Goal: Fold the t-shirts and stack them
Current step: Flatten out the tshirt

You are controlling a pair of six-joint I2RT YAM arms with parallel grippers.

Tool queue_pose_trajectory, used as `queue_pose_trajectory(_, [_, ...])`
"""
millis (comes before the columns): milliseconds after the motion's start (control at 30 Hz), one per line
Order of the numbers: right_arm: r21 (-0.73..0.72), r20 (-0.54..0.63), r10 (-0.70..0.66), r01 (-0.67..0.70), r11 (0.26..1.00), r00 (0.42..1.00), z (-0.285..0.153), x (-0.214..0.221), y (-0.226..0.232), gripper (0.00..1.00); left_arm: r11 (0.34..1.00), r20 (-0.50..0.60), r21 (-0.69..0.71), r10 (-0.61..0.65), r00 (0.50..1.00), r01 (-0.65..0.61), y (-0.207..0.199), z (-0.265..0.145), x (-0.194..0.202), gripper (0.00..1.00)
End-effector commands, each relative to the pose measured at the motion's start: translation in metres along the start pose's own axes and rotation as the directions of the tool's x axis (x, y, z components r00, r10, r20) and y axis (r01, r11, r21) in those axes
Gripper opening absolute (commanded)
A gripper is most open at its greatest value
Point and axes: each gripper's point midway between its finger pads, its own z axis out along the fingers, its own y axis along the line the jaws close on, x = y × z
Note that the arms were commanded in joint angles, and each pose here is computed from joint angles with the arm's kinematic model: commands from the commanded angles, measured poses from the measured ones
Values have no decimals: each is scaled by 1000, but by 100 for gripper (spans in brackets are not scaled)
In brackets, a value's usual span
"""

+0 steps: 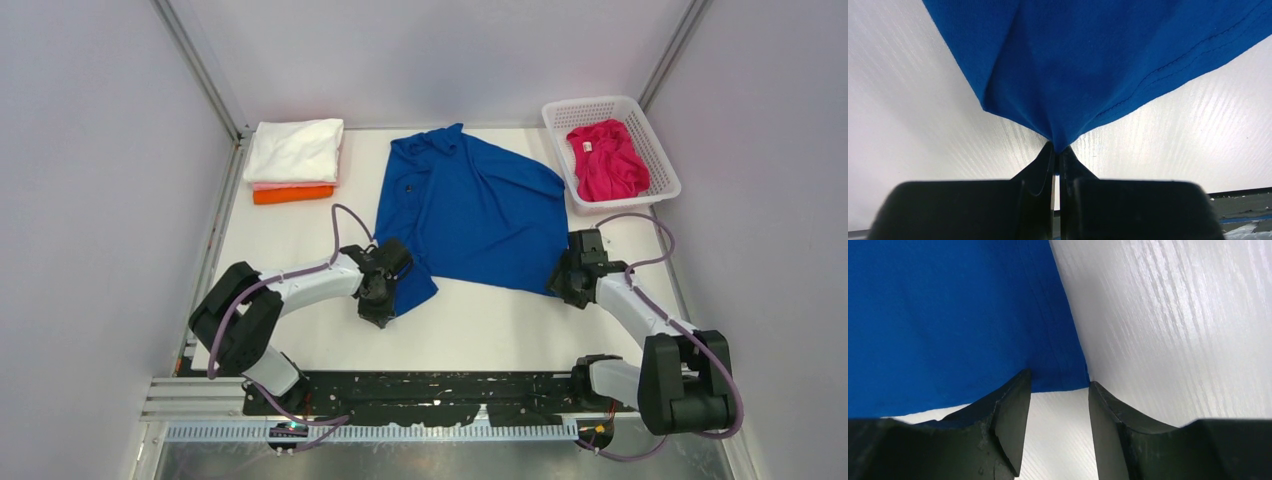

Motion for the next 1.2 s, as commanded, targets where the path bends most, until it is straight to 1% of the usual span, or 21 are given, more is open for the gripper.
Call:
queue_pose_trajectory(0, [-8,2,8,-8,1000,1000,10,-3,4,53,999,39,47,6,999,-8,-9,-2,-6,0])
queue_pose_trajectory(200, [23,0,6,-6,1000,1000,18,-4,1,52,999,33,48,5,999,-6,-8,-1,-4,0])
queue_pose_trajectory(333, [29,-4,1,-1,1000,1000,20,-5,1,45,999,32,50,5,999,-6,-10,-2,-5,0])
queue_pose_trajectory(367, [30,-8,-2,2,1000,1000,20,-5,1,39,999,33,47,5,999,-7,-10,-2,-6,0])
queue_pose_trajectory(400, [27,-7,0,0,1000,1000,21,-5,2,35,999,36,47,4,999,-6,-10,-3,-7,0])
queue_pose_trajectory(467, [16,-7,-5,6,1000,1000,21,-6,4,15,999,46,38,5,999,-7,-9,-6,-9,0])
queue_pose_trajectory(533, [-2,11,-10,10,1000,1000,17,-11,8,7,999,81,42,19,997,-23,-10,-13,-17,0])
queue_pose_trajectory(633, [-62,66,-27,31,998,997,0,-31,22,5,997,193,67,30,981,-44,-14,-37,-38,0])
queue_pose_trajectory(700, [-115,123,-39,54,992,992,-20,-48,34,5,991,288,114,35,957,-70,-22,-64,-56,0])
queue_pose_trajectory(767, [-164,197,-49,83,983,979,-49,-68,46,5,980,405,169,28,914,-105,-30,-102,-74,0])
queue_pose_trajectory(800, [-191,253,-63,114,975,965,-70,-82,52,5,975,457,185,25,889,-122,-32,-120,-83,0])
queue_pose_trajectory(833, [-202,292,-83,146,968,953,-82,-90,54,5,971,508,194,22,861,-139,-33,-139,-90,0])
queue_pose_trajectory(867, [-226,358,-72,161,961,931,-107,-105,59,5,969,555,195,16,832,-149,-32,-157,-98,0])
queue_pose_trajectory(900, [-229,399,-77,180,957,914,-120,-113,60,5,968,604,195,7,797,-156,-30,-178,-105,0])
queue_pose_trajectory(933, [-253,463,-57,193,948,884,-148,-126,65,5,969,649,193,-6,761,-157,-26,-198,-112,0])
queue_pose_trajectory(967, [-261,493,-54,207,943,868,-161,-132,66,5,967,689,196,-19,725,-161,-24,-218,-118,0])
queue_pose_trajectory(1000, [-286,545,-30,219,933,838,-186,-142,70,5,965,728,201,-32,685,-168,-21,-240,-122,0])
queue_pose_trajectory(1033, [-303,568,-20,232,924,823,-199,-146,73,5,962,764,207,-47,643,-177,-19,-262,-126,0])
queue_pose_trajectory(1067, [-330,616,10,246,912,788,-225,-154,76,5,961,795,212,-63,604,-178,-15,-282,-128,0])
queue_pose_trajectory(1100, [-350,640,29,257,901,768,-238,-158,79,5,960,823,218,-85,562,-175,-11,-302,-130,0])
queue_pose_trajectory(1167, [-381,708,81,284,880,701,-280,-168,80,5,959,870,218,-109,480,-179,-1,-341,-129,0])
